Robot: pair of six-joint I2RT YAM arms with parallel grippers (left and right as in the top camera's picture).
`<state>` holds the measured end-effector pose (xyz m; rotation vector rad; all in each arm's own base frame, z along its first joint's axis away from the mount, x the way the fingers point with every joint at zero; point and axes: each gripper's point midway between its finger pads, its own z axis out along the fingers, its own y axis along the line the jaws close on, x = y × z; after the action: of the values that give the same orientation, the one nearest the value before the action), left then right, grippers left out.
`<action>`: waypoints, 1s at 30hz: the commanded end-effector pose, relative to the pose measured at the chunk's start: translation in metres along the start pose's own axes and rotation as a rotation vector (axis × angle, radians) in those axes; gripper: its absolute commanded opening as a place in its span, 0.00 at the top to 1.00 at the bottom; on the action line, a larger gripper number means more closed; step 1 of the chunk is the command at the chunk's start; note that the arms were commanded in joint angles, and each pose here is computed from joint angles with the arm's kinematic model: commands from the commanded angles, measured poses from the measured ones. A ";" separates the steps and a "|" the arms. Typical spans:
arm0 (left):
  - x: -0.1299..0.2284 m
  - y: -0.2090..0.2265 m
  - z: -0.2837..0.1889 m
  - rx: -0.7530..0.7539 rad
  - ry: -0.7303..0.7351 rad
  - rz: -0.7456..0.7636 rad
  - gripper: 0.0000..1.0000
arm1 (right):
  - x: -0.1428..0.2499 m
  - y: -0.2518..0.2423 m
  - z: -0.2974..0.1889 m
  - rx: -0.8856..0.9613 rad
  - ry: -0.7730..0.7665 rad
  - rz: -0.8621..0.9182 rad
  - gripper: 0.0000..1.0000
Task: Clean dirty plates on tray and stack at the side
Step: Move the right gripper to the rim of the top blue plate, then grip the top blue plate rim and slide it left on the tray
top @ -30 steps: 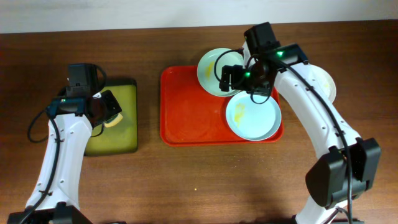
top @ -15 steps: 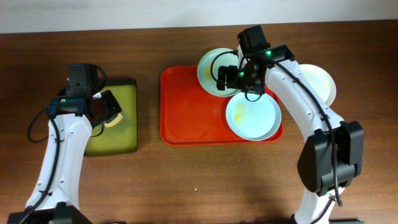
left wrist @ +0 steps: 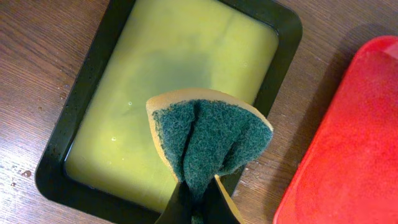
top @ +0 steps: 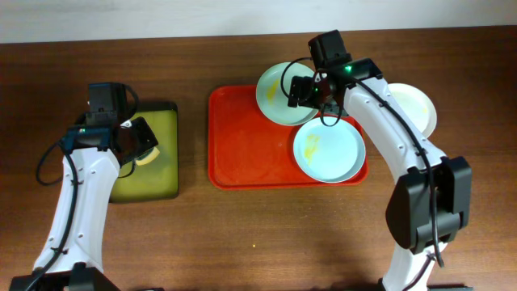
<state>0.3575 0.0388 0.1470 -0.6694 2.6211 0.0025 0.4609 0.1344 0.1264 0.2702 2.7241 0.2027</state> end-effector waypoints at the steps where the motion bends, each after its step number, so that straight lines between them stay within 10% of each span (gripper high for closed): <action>1: 0.001 -0.002 0.001 0.009 0.008 -0.008 1.00 | -0.004 -0.013 0.029 0.073 -0.013 0.031 0.01; 18: 0.000 -0.002 0.001 0.011 0.004 -0.008 1.00 | -0.046 -0.054 0.089 -0.100 -0.038 -0.064 0.00; 30: 0.001 -0.003 0.001 0.011 0.004 -0.008 1.00 | -0.031 -0.048 0.123 -0.125 0.008 -0.069 0.37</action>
<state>0.3576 0.0389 0.1470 -0.6693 2.6203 0.0023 0.5343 0.0857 0.0409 0.1505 2.6665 0.3358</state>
